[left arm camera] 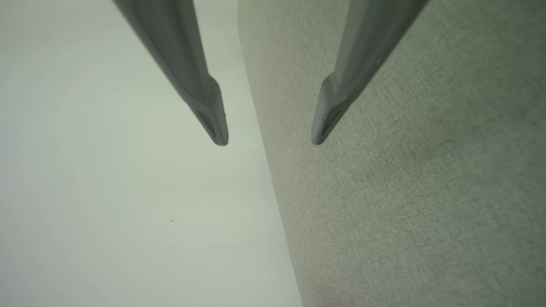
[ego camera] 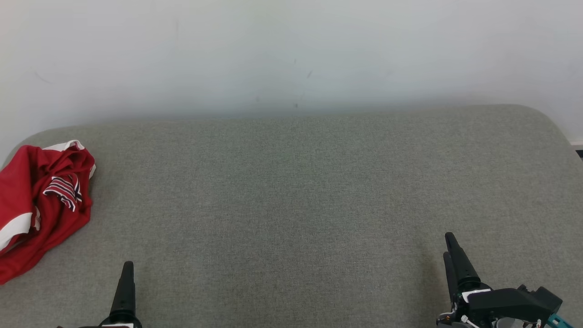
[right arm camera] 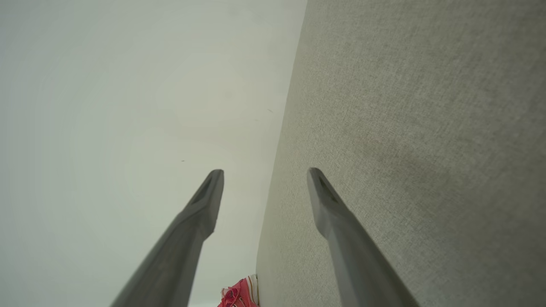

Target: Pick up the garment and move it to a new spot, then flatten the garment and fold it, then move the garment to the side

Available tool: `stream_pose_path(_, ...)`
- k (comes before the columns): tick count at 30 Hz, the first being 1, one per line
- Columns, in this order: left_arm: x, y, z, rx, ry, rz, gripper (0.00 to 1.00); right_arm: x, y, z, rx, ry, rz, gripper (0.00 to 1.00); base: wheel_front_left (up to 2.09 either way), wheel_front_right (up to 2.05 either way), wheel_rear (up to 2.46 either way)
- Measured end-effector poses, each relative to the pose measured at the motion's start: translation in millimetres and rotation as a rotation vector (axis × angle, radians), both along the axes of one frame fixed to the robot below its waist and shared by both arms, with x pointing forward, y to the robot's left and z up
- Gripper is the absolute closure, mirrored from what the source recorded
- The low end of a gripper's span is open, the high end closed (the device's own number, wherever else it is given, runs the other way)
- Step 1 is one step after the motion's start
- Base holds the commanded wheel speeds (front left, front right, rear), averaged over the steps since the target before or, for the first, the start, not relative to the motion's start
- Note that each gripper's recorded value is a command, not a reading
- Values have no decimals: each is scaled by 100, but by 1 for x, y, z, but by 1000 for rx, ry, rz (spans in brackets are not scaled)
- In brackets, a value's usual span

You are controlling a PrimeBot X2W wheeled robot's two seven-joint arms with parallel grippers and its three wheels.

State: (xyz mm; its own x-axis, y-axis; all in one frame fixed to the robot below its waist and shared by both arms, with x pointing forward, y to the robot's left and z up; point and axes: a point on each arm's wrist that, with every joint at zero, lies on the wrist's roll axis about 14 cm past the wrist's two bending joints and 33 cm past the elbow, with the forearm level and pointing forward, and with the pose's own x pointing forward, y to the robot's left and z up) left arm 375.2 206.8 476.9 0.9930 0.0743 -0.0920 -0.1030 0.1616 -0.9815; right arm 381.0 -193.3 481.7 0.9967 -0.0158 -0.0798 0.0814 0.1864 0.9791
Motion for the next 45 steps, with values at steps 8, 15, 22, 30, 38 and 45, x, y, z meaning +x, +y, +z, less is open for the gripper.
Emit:
stream_pose_path(8, 1, 1, -1, 173, 14, -9, 0, 0, -3, -1, -160, 4, -1, 0, 0, 0, 0)
stream_pose_path(15, -1, 0, -3, 343, 29, -31, 0, -1, -4, -1, -301, 5, 4, 0, 0, 0, 0)
stream_pose_path(22, -2, -6, -4, 506, 32, -63, 0, 0, -4, 1, -446, -2, 12, 0, 0, 0, 0)
stream_pose_path(30, -2, -6, -2, 618, 28, -69, 0, 0, -2, 0, -540, -4, 19, 0, 0, 0, 0)
stream_pose_path(38, -4, -6, -2, 731, 27, -78, 0, -1, -1, 0, -649, -10, 27, 0, 0, 0, 0)
stream_pose_path(45, -4, -8, 1, 819, 13, -85, 0, -2, -1, 0, -740, -14, 35, 0, 0, 0, 0)
